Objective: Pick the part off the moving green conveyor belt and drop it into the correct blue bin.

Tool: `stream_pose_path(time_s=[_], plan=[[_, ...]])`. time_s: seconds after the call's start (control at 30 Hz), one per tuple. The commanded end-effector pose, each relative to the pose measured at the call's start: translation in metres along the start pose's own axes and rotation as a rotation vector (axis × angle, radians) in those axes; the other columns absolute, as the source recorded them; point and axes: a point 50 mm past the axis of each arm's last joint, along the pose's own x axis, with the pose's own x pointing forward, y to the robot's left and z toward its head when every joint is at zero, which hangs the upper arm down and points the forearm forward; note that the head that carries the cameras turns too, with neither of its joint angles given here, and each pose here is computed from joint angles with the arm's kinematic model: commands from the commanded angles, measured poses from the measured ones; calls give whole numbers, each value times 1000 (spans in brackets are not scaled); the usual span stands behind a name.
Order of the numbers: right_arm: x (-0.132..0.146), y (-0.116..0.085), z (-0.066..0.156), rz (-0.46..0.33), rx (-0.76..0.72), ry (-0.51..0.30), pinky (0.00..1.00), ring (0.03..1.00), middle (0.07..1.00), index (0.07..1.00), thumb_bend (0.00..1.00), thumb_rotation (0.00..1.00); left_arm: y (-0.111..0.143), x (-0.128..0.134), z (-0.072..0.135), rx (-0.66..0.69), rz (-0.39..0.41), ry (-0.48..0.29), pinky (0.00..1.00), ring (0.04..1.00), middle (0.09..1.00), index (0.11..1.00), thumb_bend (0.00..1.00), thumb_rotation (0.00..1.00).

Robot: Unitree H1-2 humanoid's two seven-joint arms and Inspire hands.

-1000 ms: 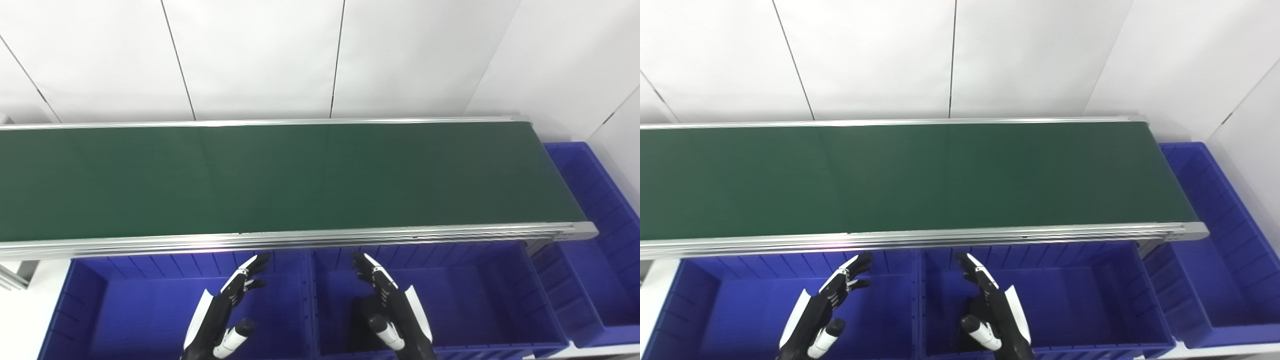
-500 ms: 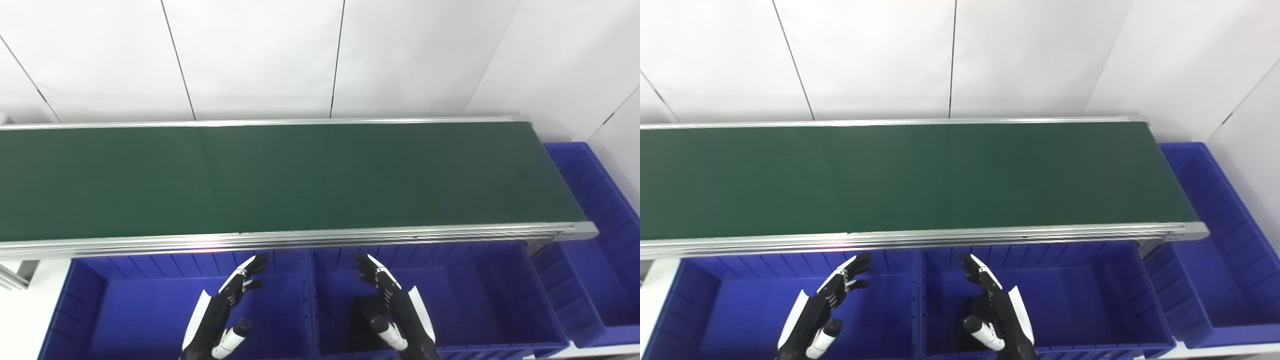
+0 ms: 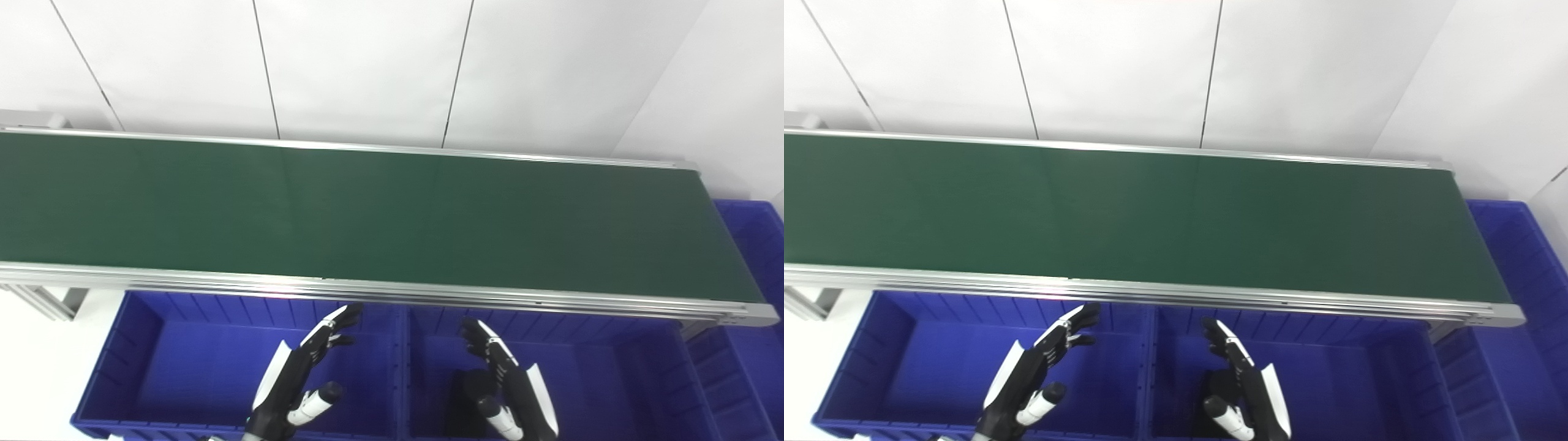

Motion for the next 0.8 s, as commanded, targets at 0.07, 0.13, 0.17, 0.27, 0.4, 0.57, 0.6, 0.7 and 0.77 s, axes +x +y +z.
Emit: stream_pose_path(time_s=[0.07, 0.13, 0.17, 0.27, 0.4, 0.57, 0.6, 0.7, 0.77], plan=[[4, 0, 11, 4, 17, -80, 849, 875, 897, 884, 993, 930, 2, 6, 9, 6, 19, -66, 786, 878, 899, 872, 804, 990], [4, 1, 11, 5, 12, -80, 846, 874, 897, 883, 998, 933, 3, 6, 9, 7, 19, -67, 782, 878, 899, 872, 802, 991], [5, 2, 11, 6, 11, -81, 845, 878, 898, 882, 1000, 935, 4, 6, 9, 5, 18, -67, 782, 880, 900, 874, 806, 991], [5, 3, 11, 6, 15, -80, 851, 887, 901, 883, 1000, 933, 5, 6, 9, 6, 17, -69, 768, 878, 902, 874, 818, 990], [6, 6, 11, 5, 23, -80, 859, 892, 904, 885, 997, 923, 8, 6, 10, 8, 17, -71, 755, 874, 903, 876, 827, 989], [8, 10, 11, 5, 10, -85, 852, 893, 903, 883, 996, 936, 12, 5, 10, 10, 15, -71, 755, 871, 899, 874, 823, 985], [9, 11, 12, 7, 14, -86, 851, 893, 902, 882, 996, 937, 14, 5, 9, 7, 15, -69, 755, 871, 899, 874, 822, 986], [11, 17, 13, 6, 26, -87, 859, 886, 899, 877, 989, 917, 20, 3, 9, 4, 15, -65, 791, 879, 895, 872, 835, 994], [12, 22, 13, 3, 35, -85, 860, 884, 898, 877, 991, 915, 25, 2, 8, 6, 12, -63, 801, 883, 896, 874, 849, 998]])
